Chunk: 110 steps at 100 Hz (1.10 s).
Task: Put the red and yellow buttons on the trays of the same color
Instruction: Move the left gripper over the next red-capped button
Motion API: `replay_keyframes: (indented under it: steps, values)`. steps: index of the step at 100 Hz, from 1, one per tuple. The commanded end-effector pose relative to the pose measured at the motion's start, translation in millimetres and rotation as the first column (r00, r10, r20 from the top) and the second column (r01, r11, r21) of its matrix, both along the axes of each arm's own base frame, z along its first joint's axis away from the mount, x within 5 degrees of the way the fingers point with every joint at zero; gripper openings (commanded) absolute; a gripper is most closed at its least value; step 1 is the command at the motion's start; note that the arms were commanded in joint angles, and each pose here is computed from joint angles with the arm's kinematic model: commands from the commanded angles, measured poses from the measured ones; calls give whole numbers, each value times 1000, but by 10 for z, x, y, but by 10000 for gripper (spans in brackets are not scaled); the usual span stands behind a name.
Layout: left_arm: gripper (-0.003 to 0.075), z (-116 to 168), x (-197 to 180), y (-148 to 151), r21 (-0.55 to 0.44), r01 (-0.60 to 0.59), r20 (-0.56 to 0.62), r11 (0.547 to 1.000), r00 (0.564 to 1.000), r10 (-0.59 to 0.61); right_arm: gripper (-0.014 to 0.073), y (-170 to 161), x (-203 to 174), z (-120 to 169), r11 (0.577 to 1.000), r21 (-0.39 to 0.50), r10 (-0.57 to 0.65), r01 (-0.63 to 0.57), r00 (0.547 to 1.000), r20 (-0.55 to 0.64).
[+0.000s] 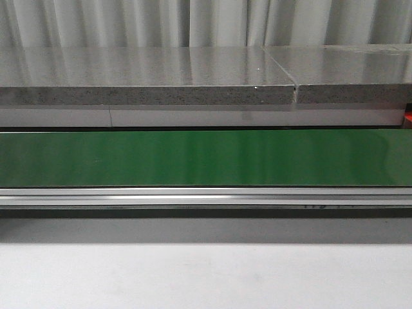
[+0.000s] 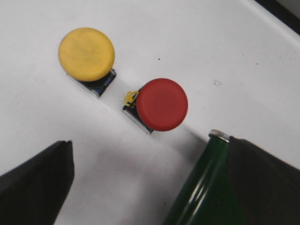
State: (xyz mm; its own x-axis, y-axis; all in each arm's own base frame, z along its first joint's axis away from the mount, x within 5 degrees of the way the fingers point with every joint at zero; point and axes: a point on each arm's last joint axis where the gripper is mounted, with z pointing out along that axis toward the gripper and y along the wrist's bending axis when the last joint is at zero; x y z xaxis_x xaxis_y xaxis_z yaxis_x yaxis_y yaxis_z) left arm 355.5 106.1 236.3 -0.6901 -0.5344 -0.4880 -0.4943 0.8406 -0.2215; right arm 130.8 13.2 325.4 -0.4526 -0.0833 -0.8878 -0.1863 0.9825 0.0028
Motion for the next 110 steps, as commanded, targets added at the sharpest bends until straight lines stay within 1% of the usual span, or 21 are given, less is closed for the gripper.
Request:
replay_keyframes:
  steps: [1, 34, 59, 65, 70, 77, 96, 110]
  values:
    - [630, 215, 106, 38, 7, -23, 100, 1000, 995, 22, -68, -15, 16, 133, 1000, -1, -18, 18, 996, 87]
    - [629, 4, 401, 114, -36, -35, 78, 999, 996, 38, -68, -15, 16, 133, 1000, -1, -18, 18, 996, 87]
    - [628, -111, 487, 136, -52, -44, 71, 998, 996, 48, -68, -15, 16, 133, 1000, -1, -18, 18, 996, 87]
    - [613, -118, 490, 137, -52, -44, 71, 998, 996, 48, -68, -15, 16, 133, 1000, -1, -18, 18, 996, 87]
    - [580, -135, 494, 138, -53, -45, 67, 998, 997, 48, -68, -15, 16, 133, 1000, -1, -18, 18, 996, 87]
    - [498, -145, 495, 138, -54, -44, 63, 998, 997, 48, -68, -15, 16, 133, 1000, -1, -18, 18, 996, 87]
    - [206, -150, 488, 133, -59, -44, 54, 997, 997, 47, -68, -15, 16, 133, 1000, -1, -18, 18, 996, 87]
    - [41, -150, 483, 116, -86, -50, 44, 995, 998, 54, -68, -15, 16, 133, 1000, -1, -18, 18, 996, 87]
